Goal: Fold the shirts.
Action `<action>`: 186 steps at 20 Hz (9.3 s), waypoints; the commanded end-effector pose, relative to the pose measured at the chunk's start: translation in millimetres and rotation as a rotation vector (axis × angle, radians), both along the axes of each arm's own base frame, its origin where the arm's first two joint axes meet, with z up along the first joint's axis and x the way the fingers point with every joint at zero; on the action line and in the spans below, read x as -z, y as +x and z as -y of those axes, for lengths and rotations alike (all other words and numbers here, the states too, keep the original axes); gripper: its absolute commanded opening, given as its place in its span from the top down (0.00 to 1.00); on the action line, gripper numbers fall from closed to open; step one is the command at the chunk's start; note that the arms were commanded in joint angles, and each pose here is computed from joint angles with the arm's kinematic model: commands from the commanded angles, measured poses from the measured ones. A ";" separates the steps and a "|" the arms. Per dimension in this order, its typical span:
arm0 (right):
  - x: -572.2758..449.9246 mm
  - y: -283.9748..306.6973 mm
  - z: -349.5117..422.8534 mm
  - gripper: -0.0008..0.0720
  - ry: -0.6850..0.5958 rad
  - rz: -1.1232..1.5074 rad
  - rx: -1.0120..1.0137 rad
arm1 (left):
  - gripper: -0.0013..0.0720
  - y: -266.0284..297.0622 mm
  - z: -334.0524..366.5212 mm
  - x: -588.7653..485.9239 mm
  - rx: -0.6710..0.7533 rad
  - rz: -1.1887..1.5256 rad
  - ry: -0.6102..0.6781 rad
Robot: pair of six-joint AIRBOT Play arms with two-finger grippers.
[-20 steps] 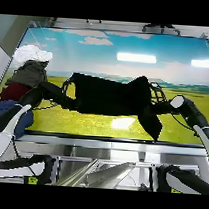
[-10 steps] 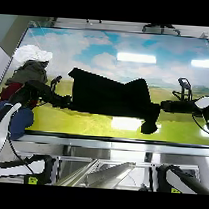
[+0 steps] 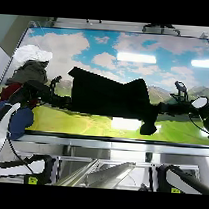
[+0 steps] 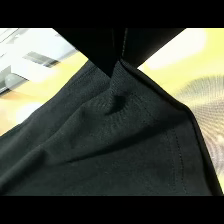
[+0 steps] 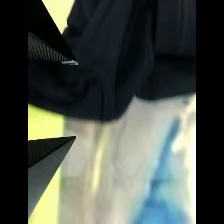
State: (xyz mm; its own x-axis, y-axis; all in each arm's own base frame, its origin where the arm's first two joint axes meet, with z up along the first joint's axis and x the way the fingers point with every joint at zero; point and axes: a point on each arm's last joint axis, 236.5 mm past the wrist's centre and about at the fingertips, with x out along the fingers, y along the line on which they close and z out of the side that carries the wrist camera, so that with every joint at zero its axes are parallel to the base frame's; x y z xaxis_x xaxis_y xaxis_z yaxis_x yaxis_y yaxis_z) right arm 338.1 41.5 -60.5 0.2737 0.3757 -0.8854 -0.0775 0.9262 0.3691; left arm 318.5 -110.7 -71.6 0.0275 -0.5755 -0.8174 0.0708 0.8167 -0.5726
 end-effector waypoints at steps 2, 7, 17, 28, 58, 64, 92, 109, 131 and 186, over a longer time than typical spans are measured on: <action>7.5 -3.8 -34.8 0.95 0.083 -0.029 -0.076 | 0.97 -1.5 2.9 -3.7 0.005 -0.006 -0.017; -123.1 15.4 -48.7 0.96 0.136 0.217 -0.207 | 0.97 27.6 17.6 -124.9 0.054 0.247 -0.159; -521.6 -110.7 -17.7 0.96 -0.151 1.389 0.073 | 0.97 -66.1 -53.0 -522.8 -0.193 1.410 0.233; -320.5 100.5 -61.4 0.96 0.279 0.863 -0.117 | 0.97 121.5 -39.3 -299.2 -0.065 0.960 0.075; 10.2 24.3 43.5 0.54 0.310 -0.103 0.068 | 0.03 -76.3 -85.2 49.5 -0.050 -0.349 0.067; 34.7 12.3 -4.1 0.54 0.338 -0.208 -0.049 | 0.25 -50.4 -49.9 30.5 -0.068 -0.252 -0.109; 48.6 -7.3 -12.3 0.62 0.373 -0.280 -0.058 | 0.97 -44.4 -45.1 22.1 -0.038 -0.213 -0.144; -548.2 -100.3 -28.9 0.96 -0.234 1.478 -0.085 | 0.97 -86.2 8.7 -569.5 0.063 1.622 0.063; -79.0 218.4 10.8 0.96 0.239 0.384 0.026 | 0.97 230.1 -36.3 -62.7 0.002 0.428 -0.111; 54.2 -120.9 41.3 0.48 0.228 -0.392 0.422 | 0.97 -20.9 -29.9 31.2 0.018 -0.163 0.005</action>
State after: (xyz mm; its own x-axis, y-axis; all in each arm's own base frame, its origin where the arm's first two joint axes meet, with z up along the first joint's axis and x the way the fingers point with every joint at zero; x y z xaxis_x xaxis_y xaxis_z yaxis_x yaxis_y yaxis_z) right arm 231.8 -13.4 -98.2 0.1151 0.4751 -0.8724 0.4352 0.7653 0.4742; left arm 293.3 -76.7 -105.3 -0.1366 -0.5549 -0.8206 -0.0226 0.8299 -0.5574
